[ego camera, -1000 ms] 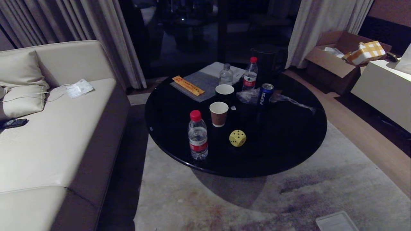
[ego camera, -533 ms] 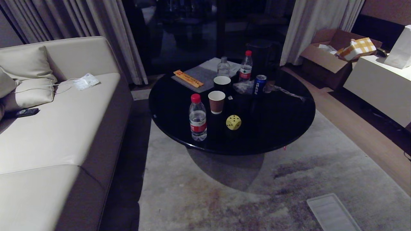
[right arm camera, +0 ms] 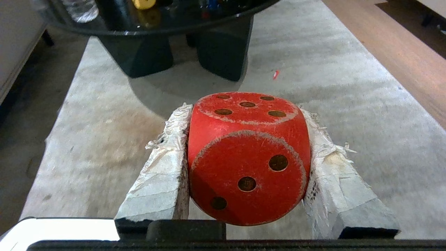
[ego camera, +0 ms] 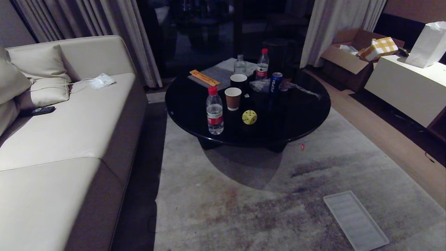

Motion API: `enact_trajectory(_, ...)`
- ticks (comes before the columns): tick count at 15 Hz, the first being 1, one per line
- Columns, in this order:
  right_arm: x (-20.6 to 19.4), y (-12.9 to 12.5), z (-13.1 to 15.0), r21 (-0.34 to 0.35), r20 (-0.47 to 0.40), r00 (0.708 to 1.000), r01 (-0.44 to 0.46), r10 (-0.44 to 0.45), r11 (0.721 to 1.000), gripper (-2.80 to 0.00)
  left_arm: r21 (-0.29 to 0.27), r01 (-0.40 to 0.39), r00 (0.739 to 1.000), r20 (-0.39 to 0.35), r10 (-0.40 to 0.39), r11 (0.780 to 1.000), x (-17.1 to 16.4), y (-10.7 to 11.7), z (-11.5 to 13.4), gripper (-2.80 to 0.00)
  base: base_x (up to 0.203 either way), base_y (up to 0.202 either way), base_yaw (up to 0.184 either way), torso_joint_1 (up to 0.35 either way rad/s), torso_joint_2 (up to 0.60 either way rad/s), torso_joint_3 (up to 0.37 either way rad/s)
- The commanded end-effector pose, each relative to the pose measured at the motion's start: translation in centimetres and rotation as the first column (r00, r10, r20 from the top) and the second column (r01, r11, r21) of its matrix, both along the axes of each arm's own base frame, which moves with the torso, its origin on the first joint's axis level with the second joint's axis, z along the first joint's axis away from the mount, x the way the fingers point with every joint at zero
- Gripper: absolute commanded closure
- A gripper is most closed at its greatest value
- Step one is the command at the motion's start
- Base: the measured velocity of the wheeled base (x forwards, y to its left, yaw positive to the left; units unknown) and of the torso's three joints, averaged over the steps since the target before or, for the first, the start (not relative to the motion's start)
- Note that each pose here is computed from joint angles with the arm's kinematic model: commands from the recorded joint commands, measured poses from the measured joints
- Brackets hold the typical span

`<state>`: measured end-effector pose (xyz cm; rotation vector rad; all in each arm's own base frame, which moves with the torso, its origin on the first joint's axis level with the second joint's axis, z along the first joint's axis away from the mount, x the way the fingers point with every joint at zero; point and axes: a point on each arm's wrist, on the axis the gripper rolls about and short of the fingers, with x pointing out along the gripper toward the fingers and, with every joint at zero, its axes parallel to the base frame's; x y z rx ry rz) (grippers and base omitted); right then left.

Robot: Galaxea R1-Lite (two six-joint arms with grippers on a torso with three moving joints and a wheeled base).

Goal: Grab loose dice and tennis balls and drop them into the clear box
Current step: Put the toys in the box

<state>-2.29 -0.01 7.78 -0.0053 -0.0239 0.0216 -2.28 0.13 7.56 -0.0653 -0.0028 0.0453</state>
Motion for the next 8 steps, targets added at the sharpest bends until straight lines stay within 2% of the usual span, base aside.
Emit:
enact_trajectory(1,0.08,0.0,-0.25,-0.003,-0.01,1.0,-0.003,0.003,1.0,0.0,0.001,-0.001,1.0,-0.003,0.001,1.0,0.02,0.0,-0.04,0.0,-0.183,0.0,0.0,0.005,0.0,0.002)
enact_trajectory(8,0.08,0.0,-0.25,0.001,-0.01,1.0,-0.001,0.001,1.0,0.0,0.001,-0.001,1.0,-0.003,0.001,1.0,0.02,0.0,-0.04,0.0,-0.183,0.0,0.0,0.004,0.0,0.001)
